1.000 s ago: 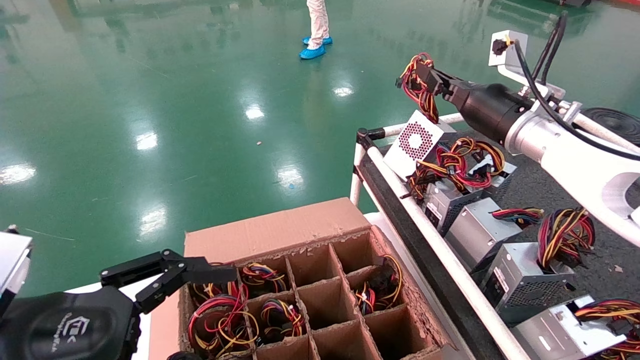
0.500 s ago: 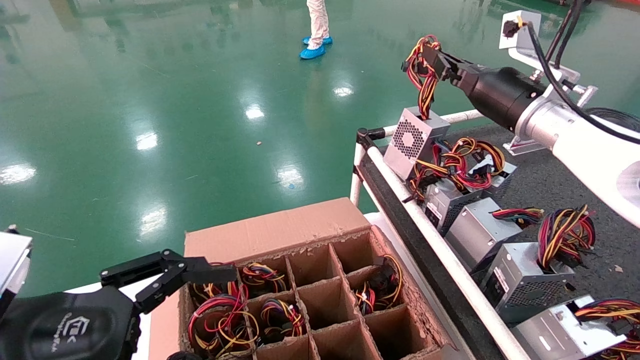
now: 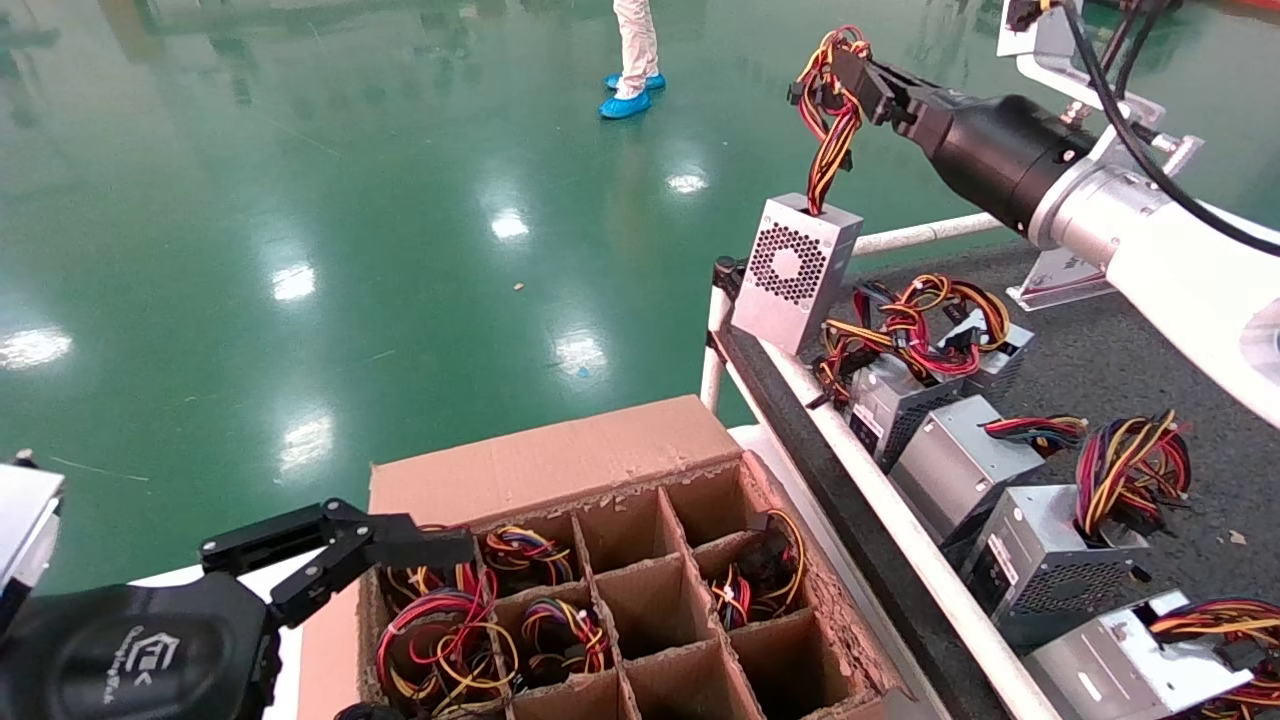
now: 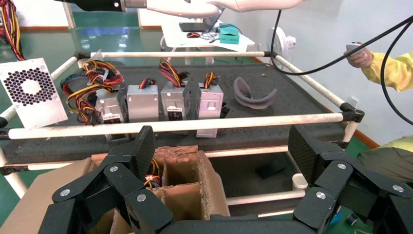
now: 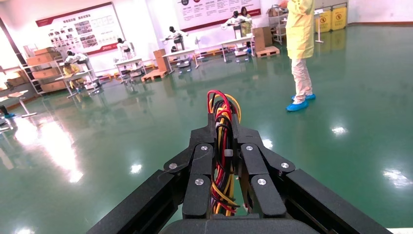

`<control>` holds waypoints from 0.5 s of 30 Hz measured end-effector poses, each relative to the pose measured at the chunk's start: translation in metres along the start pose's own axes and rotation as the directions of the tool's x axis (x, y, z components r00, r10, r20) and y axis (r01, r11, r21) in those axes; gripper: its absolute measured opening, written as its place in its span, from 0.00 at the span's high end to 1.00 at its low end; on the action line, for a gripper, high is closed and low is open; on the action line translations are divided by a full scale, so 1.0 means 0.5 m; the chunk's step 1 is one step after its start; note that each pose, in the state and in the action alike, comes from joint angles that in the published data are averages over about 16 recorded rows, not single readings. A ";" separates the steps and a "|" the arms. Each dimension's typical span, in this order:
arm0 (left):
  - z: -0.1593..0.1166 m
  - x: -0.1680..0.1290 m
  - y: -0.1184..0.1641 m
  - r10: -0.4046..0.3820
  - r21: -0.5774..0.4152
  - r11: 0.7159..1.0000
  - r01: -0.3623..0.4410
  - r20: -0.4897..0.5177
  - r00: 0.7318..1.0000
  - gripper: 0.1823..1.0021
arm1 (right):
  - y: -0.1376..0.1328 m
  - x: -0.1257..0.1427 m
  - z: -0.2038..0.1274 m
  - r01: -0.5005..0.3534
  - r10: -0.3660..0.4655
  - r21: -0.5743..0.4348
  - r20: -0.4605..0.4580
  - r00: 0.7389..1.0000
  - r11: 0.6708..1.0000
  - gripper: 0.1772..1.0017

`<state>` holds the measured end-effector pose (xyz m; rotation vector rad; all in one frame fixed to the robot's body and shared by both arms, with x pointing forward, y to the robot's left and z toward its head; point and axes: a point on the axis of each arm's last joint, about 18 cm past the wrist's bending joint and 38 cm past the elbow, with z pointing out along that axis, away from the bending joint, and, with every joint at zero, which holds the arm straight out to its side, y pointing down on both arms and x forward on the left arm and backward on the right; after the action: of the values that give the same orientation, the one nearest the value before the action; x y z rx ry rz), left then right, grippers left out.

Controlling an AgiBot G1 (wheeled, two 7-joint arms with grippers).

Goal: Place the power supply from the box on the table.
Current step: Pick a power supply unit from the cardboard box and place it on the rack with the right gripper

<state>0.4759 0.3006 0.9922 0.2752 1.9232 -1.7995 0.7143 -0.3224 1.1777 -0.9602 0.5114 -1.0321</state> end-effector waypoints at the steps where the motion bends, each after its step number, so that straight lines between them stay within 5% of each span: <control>1: 0.000 0.000 0.000 0.000 0.000 1.000 0.000 0.000 1.000 0.00 | 0.000 0.000 0.000 0.003 -0.003 0.000 0.001 1.000 1.000 0.94; 15: 0.000 0.000 0.000 0.000 0.000 1.000 0.000 0.000 1.000 0.00 | 0.009 0.013 -0.002 0.044 -0.045 -0.014 -0.035 0.998 0.999 0.94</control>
<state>0.4759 0.3006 0.9922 0.2752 1.9232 -1.7995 0.7187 -0.3280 1.1739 -0.9700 0.5283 -1.0885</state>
